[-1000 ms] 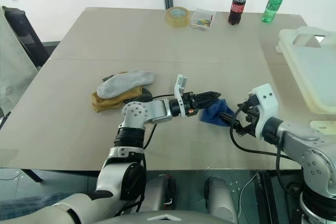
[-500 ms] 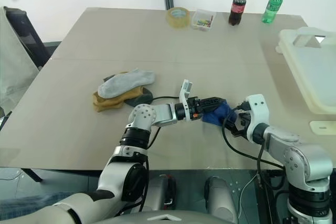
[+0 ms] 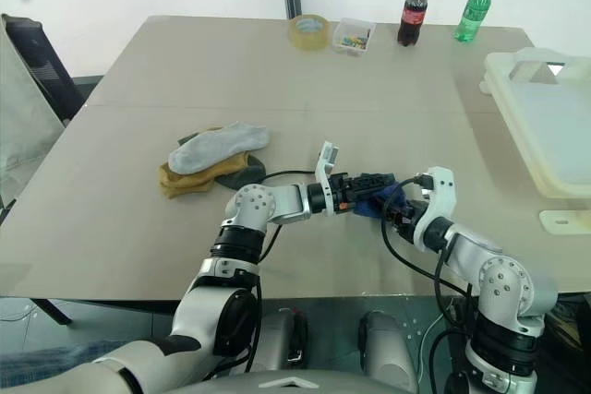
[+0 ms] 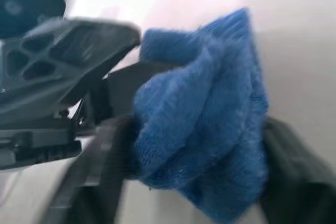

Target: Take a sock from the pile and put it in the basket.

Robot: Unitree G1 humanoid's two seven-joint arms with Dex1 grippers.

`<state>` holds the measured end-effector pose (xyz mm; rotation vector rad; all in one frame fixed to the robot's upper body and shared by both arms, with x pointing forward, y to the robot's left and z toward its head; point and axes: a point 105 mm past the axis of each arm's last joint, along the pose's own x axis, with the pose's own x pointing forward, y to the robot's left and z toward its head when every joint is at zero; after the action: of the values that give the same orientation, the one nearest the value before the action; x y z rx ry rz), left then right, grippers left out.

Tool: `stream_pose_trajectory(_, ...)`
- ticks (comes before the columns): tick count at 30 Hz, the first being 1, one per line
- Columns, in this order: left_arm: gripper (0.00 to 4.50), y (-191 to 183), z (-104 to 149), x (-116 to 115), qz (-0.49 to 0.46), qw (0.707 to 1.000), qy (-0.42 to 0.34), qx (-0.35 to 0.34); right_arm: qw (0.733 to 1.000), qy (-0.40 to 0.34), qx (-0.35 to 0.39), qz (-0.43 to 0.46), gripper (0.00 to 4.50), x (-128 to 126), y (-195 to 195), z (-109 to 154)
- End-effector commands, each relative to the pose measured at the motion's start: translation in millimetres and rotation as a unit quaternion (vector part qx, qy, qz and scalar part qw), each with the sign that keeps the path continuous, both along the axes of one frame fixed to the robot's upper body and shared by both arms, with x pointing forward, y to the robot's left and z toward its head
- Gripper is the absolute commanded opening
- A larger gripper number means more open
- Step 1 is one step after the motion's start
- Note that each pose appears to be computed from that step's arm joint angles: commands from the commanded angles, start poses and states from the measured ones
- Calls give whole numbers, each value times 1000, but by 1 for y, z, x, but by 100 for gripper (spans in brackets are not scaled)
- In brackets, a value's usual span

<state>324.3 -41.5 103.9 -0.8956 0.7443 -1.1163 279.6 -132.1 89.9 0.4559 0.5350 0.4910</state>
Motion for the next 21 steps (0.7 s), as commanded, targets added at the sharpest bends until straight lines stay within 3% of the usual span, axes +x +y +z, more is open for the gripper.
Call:
stream_pose_trajectory(1, 268, -4, -3, -6, -12, 1000, -7, 8, 999, 14, 15, 35, 160, -7, 15, -4)
stream_pose_trajectory(3, 268, -3, -3, -6, -11, 1000, -10, 10, 999, 16, 22, 29, 58, -5, 14, -4)
stream_pose_trajectory(5, 268, -2, -3, -6, -10, 1000, -12, 12, 999, 17, 27, 19, 6, -3, 11, -4)
stream_pose_trajectory(9, 268, 3, -8, -3, -6, 998, -49, 45, 999, 19, 28, -2, 6, 0, 1, -5)
stream_pose_trajectory(12, 268, 21, -7, 3, 13, 977, -185, 108, 999, -6, 22, -32, 6, 7, -14, 4)
stream_pose_trajectory(14, 268, 35, -11, 6, 24, 941, -294, 163, 998, -26, 17, -48, 6, 12, -22, 10)
stream_pose_trajectory(16, 268, 43, -16, -3, -5, 878, -427, 215, 998, -32, 12, -55, 6, 14, -26, 11)
stream_pose_trajectory(18, 268, 44, -10, -16, -12, 812, -547, 201, 997, -35, 4, -62, 6, 17, -31, 11)
stream_pose_trajectory(21, 268, 48, -13, -21, 1, 788, -584, 194, 997, -36, -3, -67, 6, 19, -36, 11)
